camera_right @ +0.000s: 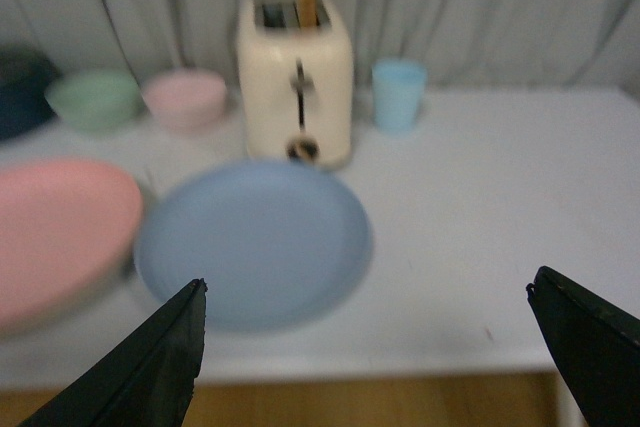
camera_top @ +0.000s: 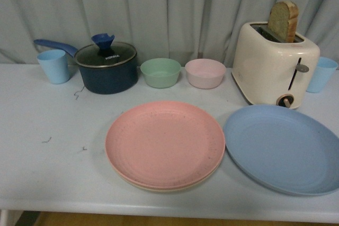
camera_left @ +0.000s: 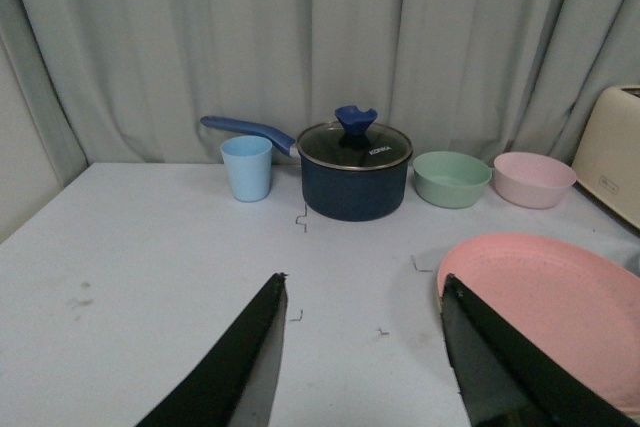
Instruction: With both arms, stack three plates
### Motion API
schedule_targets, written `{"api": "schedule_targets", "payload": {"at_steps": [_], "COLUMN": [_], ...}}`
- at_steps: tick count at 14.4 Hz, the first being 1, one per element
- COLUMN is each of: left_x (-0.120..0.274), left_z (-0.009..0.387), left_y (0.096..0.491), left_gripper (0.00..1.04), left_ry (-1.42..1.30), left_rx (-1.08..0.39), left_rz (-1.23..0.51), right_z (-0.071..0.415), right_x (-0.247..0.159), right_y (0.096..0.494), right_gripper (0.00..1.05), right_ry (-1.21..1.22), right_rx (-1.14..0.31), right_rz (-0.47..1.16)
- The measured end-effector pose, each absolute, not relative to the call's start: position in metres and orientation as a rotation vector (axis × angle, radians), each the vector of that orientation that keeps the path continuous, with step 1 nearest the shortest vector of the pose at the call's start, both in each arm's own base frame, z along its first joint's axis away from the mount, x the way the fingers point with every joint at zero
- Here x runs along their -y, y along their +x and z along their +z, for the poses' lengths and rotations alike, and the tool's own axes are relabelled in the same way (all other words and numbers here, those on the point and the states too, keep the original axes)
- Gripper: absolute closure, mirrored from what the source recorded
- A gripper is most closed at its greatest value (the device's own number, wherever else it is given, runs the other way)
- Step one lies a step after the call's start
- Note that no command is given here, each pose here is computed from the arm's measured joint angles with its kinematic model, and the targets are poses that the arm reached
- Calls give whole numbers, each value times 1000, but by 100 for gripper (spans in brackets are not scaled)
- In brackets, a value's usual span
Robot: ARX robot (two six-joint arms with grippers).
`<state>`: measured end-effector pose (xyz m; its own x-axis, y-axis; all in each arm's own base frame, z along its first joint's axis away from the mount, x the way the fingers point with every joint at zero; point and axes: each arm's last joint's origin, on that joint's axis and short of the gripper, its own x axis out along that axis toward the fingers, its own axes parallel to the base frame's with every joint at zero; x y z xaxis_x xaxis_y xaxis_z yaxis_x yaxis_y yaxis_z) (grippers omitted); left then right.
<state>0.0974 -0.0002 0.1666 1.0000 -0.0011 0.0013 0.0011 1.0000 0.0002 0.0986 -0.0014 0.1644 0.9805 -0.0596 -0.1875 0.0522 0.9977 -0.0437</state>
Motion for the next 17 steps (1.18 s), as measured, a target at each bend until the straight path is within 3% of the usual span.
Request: {"api": "schedule_targets", "payload": {"at_steps": [1,4,11,17], "left_x": [0,0,0,0], "left_z": [167,167,167,167], "left_y": [97,97,97,97], "left_gripper": [42,5,7,7], "left_ry": [1,1,1,1], "left_rx": [2,2,2,2], "left_rz": [-3,-2,-2,-2], "right_z": [174,205,173,137], "right_x": [11,47,71,66], "right_y": [113,168,286,359], "right_gripper": [6,6,6,6], "right_ry": [-45,16,26,17], "right_rx": [-312,-434,-873,-978], "right_rz": [-109,-96,-16,-43]}}
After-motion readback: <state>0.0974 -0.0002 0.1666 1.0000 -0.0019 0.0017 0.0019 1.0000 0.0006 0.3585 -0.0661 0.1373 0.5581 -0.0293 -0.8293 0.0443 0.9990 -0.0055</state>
